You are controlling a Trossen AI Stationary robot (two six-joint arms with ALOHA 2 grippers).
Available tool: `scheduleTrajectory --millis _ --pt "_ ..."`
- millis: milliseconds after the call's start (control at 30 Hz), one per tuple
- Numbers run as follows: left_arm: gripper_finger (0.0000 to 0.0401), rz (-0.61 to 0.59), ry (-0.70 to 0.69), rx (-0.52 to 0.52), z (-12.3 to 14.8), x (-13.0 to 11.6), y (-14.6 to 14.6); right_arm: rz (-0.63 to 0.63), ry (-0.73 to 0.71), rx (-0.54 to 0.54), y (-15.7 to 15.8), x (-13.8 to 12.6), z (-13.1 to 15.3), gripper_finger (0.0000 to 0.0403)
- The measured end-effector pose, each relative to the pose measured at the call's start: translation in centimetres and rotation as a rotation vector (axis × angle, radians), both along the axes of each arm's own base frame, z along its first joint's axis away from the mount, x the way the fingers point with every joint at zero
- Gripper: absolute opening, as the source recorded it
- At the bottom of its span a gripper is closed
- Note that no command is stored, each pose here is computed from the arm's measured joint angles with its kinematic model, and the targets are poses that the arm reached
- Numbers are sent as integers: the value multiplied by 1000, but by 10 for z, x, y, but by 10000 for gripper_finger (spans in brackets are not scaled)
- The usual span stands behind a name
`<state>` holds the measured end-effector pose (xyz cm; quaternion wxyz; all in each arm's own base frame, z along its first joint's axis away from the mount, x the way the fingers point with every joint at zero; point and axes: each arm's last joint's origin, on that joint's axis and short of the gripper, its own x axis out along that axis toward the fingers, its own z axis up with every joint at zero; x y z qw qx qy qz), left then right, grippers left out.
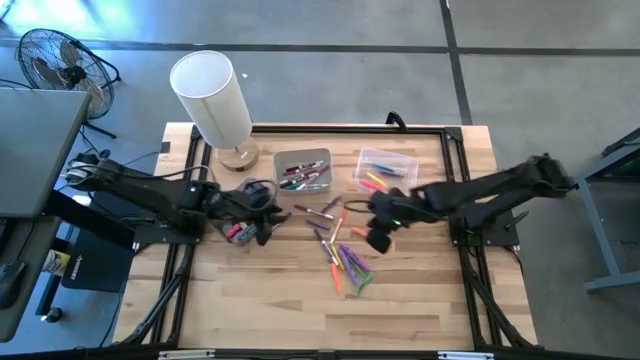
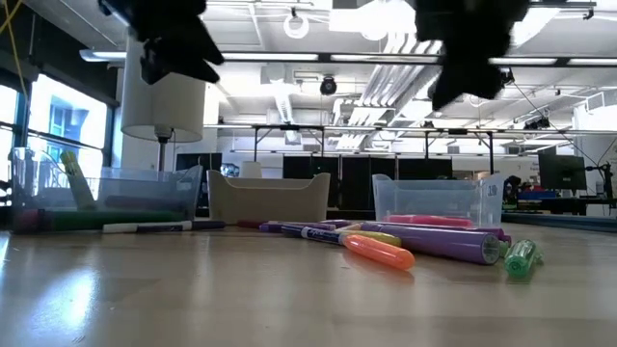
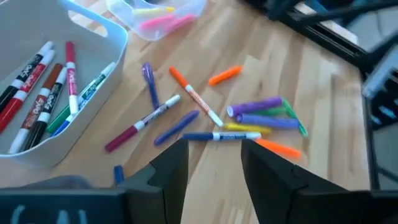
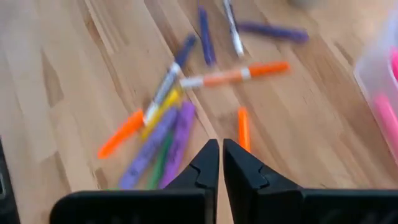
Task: Pick & Place Markers
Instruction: Put the blue marker pen into the white bin
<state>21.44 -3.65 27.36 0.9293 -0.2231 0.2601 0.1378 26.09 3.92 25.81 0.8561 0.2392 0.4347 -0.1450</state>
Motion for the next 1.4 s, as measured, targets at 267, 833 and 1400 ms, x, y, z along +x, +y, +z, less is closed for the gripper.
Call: scheduleTrajectory --millis 267,833,1400 --pt "147 113 320 60 3 64 -11 -78 -56 57 5 -68 -18 4" --pt "147 196 928 -120 -80 148 21 -77 -143 47 -1 -94 -19 1" --pt "147 158 1015 -80 -100 137 43 -111 -198 27 -1 -91 -16 1"
